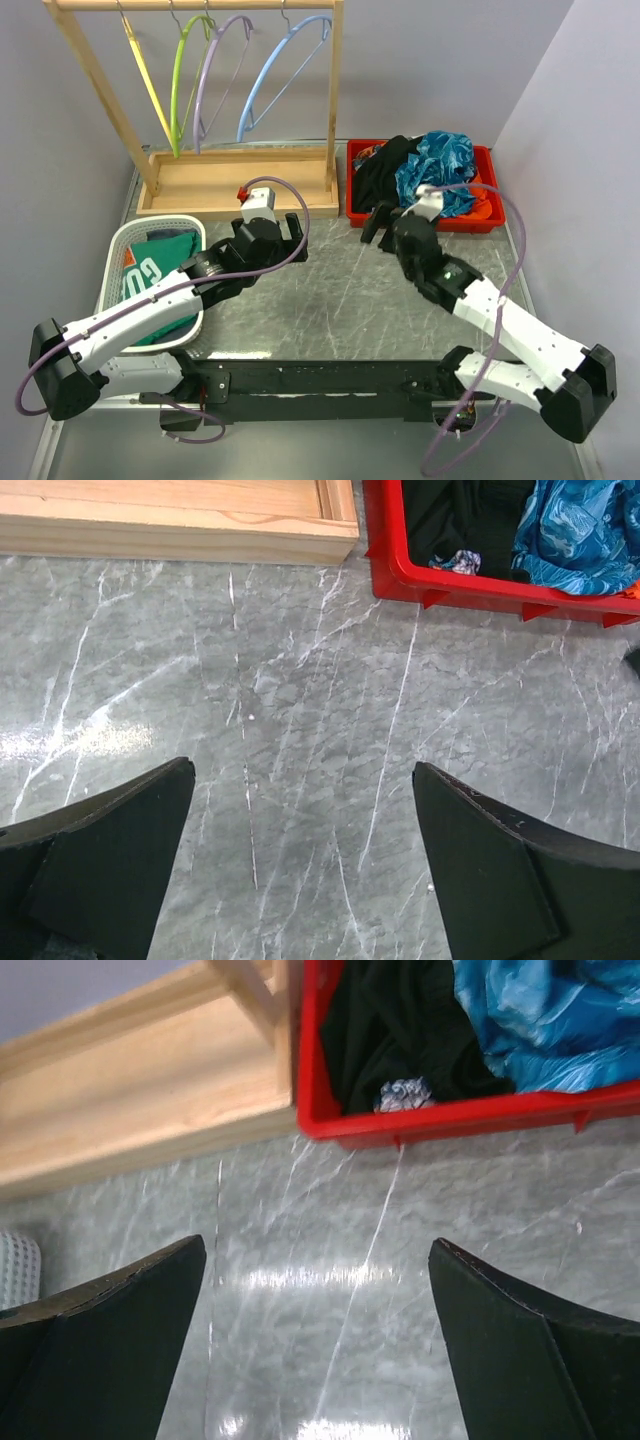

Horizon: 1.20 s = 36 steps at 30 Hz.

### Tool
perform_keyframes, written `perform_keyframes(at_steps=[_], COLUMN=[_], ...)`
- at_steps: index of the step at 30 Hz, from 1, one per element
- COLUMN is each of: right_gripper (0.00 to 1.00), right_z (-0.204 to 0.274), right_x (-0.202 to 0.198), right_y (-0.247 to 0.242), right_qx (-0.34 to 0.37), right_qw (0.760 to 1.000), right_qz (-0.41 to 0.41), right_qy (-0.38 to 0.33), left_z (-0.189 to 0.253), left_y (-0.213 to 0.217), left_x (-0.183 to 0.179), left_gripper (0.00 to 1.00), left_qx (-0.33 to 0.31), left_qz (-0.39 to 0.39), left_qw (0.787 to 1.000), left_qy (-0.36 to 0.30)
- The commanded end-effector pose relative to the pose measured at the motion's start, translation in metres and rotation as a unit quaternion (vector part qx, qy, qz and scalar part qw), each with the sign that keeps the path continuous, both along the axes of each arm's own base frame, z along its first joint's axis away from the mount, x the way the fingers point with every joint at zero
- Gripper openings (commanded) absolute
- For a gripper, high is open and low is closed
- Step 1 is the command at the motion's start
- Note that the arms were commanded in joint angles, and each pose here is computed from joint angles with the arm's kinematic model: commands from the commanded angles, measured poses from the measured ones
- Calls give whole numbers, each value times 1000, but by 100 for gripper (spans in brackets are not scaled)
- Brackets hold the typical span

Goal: Place the shorts on the hanger

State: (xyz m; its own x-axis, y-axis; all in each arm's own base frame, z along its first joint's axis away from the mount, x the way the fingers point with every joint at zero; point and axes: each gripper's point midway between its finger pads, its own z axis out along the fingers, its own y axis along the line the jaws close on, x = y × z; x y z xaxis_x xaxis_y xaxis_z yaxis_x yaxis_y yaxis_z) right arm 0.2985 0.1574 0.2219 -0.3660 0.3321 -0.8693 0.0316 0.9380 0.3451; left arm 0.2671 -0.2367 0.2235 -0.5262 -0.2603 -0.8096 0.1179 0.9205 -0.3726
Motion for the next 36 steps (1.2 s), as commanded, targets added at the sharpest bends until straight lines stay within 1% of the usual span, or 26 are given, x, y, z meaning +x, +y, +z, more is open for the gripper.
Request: perform_keyframes(at_steps=[1,2,4,5,6,7,8,9,11,12,13,14,15,20,22,23,24,26,27,28,29,32,33,34,35,36], right_gripper=[100,100,100,100,100,100,100,99,98,96,94,92,91,89,79,71,50,29,9,2,0,0,0,0,0,0], right_z=[23,33,28,40,29,29,40,25,34,13,7,14,-2,-26,-36,-38,-39,-36,-29,-27,-20,17,41,52,77,89], right_x=[37,45,65,80,95,105,121,136,161,174,181,191,199,225,234,236,236,234,230,226,224,208,199,191,179,171], right_y=[-24,-28,-44,-63,-71,-78,-99,-105,-123,-128,-130,-130,-133,-137,-139,-140,-143,-146,-151,-153,-155,-151,-150,-152,-145,-144], right_qx=[48,57,53,64,60,68,76,73,96,97,106,110,102,97,96,95,92,87,85,82,82,73,74,63,70,72], right_qw=[998,997,996,992,990,988,984,982,976,973,971,971,970,967,966,966,964,963,960,960,960,961,961,959,959,958], right_qz=[-34,-42,-75,-107,-124,-136,-163,-175,-196,-205,-210,-207,-215,-228,-233,-235,-242,-250,-262,-266,-267,-267,-267,-275,-269,-271], right_qy=[0,-8,5,-5,10,12,1,19,11,34,45,41,56,58,57,56,56,51,43,43,35,1,-20,-28,-50,-61], left_z=[15,14,15,11,14,15,12,16,15,17,17,16,19,21,23,23,25,25,26,28,28,34,37,40,45,49], left_y=[-4,-4,-5,-5,-7,-7,-8,-9,-9,-10,-10,-10,-11,-12,-11,-10,-9,-5,-3,-1,-1,1,0,-1,-3,-5], left_x=[0,0,-1,0,0,1,1,2,3,3,3,4,4,4,4,4,4,4,4,5,6,7,8,8,9,9], left_gripper=[97,96,96,96,97,96,96,96,96,96,97,97,96,96,97,97,96,96,96,96,96,96,97,97,96,96], left_qx=[-27,-25,-28,-22,-26,-24,-17,-19,-17,-17,-17,-16,-17,-21,-22,-21,-21,-18,-17,-20,-21,-23,-25,-27,-27,-30], left_qz=[0,0,0,1,2,2,2,3,4,4,3,6,6,3,2,3,5,12,13,17,15,15,13,10,3,-4], left_qw=[1000,1000,1000,1000,1000,1000,1000,1000,999,999,999,999,999,999,999,999,999,999,999,999,999,999,999,999,1000,1000], left_qy=[-1,1,4,11,12,15,23,22,27,29,31,36,37,39,39,40,38,36,34,31,29,20,18,15,8,4])
